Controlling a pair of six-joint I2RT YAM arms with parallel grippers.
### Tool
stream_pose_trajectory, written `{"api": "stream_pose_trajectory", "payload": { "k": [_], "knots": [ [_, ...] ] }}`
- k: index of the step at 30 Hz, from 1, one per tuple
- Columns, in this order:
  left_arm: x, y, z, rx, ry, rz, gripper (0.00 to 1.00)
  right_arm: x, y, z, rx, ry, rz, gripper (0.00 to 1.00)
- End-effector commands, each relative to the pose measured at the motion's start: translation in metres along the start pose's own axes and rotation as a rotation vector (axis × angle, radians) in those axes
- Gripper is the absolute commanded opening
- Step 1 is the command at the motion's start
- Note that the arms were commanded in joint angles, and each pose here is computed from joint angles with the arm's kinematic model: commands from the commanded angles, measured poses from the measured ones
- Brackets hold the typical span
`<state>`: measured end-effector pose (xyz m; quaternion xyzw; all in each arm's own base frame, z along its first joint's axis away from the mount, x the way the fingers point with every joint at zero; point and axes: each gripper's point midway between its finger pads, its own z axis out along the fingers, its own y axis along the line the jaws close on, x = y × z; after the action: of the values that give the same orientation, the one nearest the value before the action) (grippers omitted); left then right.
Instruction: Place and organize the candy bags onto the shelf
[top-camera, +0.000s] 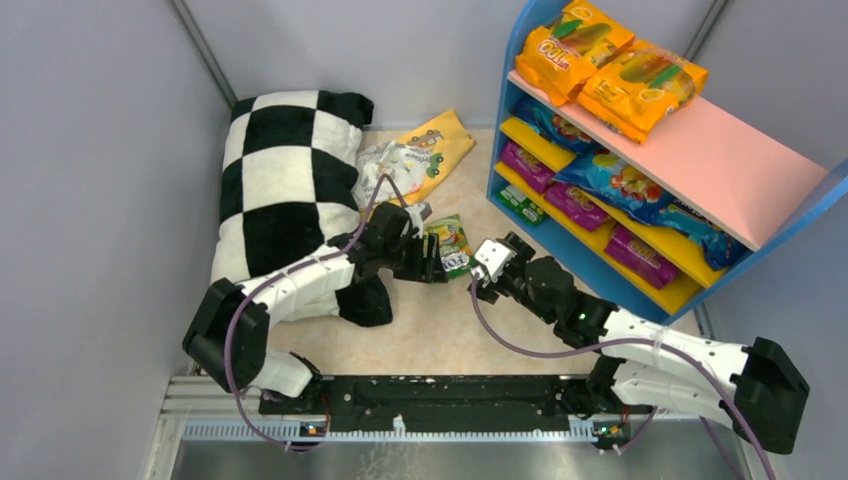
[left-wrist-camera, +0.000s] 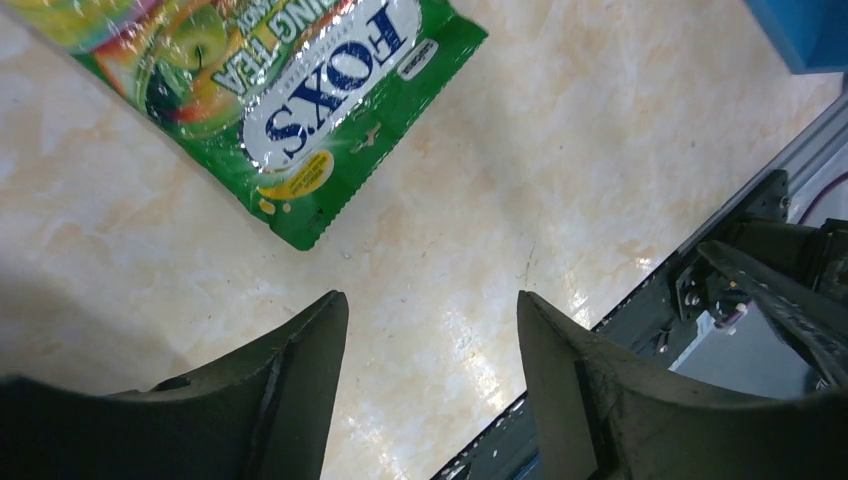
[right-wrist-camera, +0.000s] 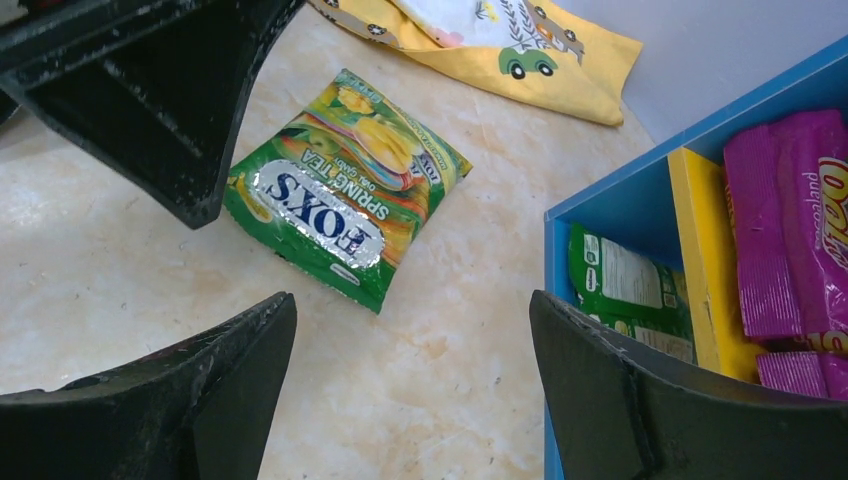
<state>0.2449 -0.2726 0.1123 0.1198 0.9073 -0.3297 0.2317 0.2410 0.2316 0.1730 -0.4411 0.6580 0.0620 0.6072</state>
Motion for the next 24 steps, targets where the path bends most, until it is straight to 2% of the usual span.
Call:
{"api": "stream_pose_trajectory", "payload": {
  "k": [1, 4, 7, 11, 19, 24],
  "knots": [
    [0.015, 0.013, 0.008, -0.055, 0.032, -0.063, 0.72, -0.014, -0.002, 0.008, 0.017, -0.075, 0.01, 0.86],
    [0.017, 0.019, 0.011, -0.071, 0.001, -0.107, 0.79, -0.006, 0.0, 0.01, 0.02, -0.061, 0.011, 0.86],
    [0.017, 0.026, 0.019, -0.09, -0.005, -0.158, 0.79, 0.002, 0.005, 0.012, 0.004, -0.041, -0.013, 0.85],
    [0.019, 0.027, 0.035, -0.078, 0.02, -0.199, 0.7, 0.007, 0.005, 0.014, -0.001, -0.019, -0.058, 0.83],
    [0.016, 0.037, 0.052, -0.082, 0.017, -0.229, 0.61, 0.029, 0.014, 0.036, -0.054, 0.06, -0.171, 0.81],
    [0.009, 0.045, 0.058, -0.063, 0.007, -0.26, 0.48, 0.037, 0.019, 0.056, -0.101, 0.063, -0.215, 0.73]
  ]
}}
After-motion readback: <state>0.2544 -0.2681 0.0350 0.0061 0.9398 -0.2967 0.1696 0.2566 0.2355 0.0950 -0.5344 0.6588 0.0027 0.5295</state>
